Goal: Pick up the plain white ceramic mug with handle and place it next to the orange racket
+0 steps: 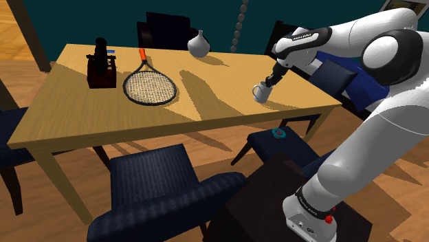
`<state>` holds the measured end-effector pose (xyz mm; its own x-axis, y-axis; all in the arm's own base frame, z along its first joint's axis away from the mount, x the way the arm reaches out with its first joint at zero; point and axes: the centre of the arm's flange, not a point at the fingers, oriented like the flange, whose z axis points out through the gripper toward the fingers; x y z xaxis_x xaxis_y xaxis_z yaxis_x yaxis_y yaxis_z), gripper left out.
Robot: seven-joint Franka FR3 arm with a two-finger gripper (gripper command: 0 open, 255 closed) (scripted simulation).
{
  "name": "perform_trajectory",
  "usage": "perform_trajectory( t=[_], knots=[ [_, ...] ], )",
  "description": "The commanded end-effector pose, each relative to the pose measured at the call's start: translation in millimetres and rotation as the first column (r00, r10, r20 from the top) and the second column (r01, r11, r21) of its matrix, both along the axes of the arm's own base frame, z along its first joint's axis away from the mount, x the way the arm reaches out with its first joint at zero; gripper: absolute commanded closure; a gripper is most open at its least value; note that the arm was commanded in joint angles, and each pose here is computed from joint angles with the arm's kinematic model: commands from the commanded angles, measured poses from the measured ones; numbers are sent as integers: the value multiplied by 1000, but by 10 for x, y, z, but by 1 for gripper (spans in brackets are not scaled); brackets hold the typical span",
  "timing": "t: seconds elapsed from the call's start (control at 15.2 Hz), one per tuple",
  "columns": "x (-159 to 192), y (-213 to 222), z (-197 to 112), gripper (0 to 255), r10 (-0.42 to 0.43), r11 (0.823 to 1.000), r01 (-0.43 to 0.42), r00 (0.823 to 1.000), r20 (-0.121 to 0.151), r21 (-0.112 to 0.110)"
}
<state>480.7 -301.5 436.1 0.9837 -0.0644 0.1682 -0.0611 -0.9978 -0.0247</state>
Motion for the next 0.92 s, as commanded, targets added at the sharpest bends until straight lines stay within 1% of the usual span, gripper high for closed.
perform_trajectory(
  t=[0.0,0.07,0.86],
  knots=[
    [0,0,0,255,0,1000,0,1000,0,0],
    [1,0,0,255,0,1000,0,1000,0,0],
    [1,0,634,255,0,1000,0,1000,0,0]
  ],
)
